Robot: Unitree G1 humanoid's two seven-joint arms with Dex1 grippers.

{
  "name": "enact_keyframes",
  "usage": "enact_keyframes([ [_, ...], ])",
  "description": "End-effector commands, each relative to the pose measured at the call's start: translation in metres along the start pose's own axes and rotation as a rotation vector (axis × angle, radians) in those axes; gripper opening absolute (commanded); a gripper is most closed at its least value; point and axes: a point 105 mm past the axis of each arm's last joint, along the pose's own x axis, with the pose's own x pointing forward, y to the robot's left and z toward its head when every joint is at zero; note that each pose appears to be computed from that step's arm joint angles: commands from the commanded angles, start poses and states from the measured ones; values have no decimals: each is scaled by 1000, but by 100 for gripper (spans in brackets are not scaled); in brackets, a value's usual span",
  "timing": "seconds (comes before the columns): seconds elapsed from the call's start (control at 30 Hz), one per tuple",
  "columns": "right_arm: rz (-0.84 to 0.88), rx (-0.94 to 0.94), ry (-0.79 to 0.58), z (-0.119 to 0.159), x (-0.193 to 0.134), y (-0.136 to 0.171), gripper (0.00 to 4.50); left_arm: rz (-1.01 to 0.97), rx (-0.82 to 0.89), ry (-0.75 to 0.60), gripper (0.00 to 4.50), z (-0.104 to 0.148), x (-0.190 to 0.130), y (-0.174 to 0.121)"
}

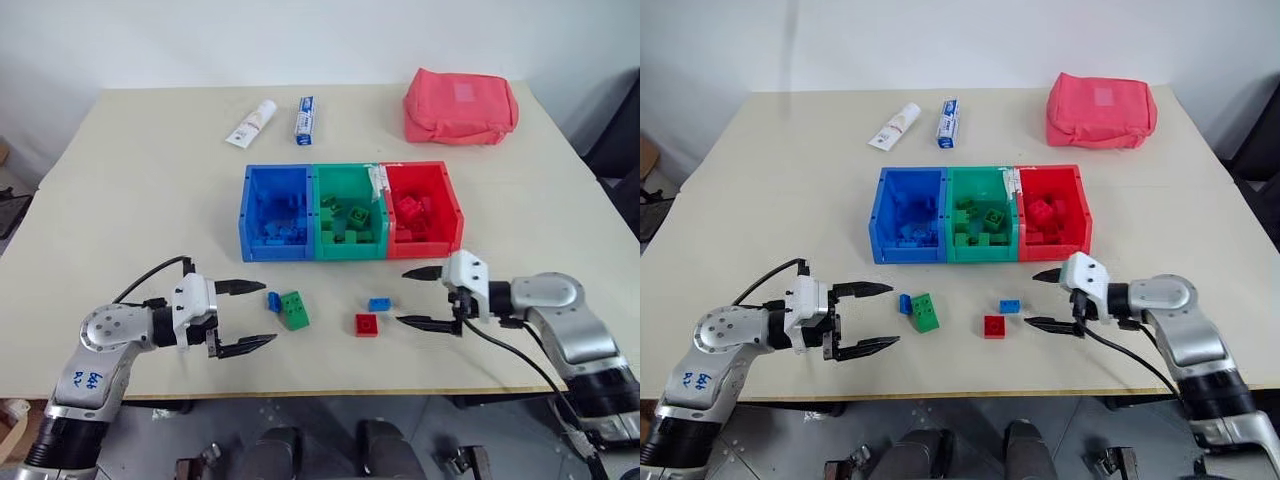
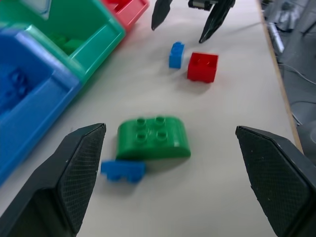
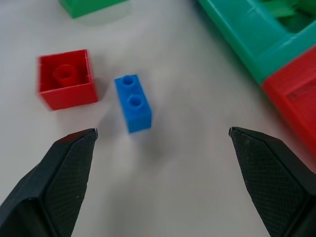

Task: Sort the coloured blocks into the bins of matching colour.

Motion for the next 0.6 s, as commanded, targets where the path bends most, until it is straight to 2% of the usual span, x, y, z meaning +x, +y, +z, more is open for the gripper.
enact_keyframes([
  [0.03, 50, -34, -1, 1, 13, 3, 430, 31, 45, -12, 450, 10, -6, 1],
  [0.1, 73, -35, -25, 4, 19, 5, 386, 43, 45, -10, 450, 10, -9, 1],
  [0.2, 100, 7, -100, 15, 21, 10, 290, 52, 41, -8, 450, 10, -11, 0],
  [0.4, 84, -23, -68, 9, 21, 9, 82, 81, 28, 11, 450, 8, -18, 2],
  [0.53, 31, -49, -122, 28, 14, -3, 82, 161, 2, -14, 450, 12, -27, 9],
  [0.6, 20, -53, -191, 52, 13, -10, 82, 241, -38, -52, 450, 14, -34, 15],
])
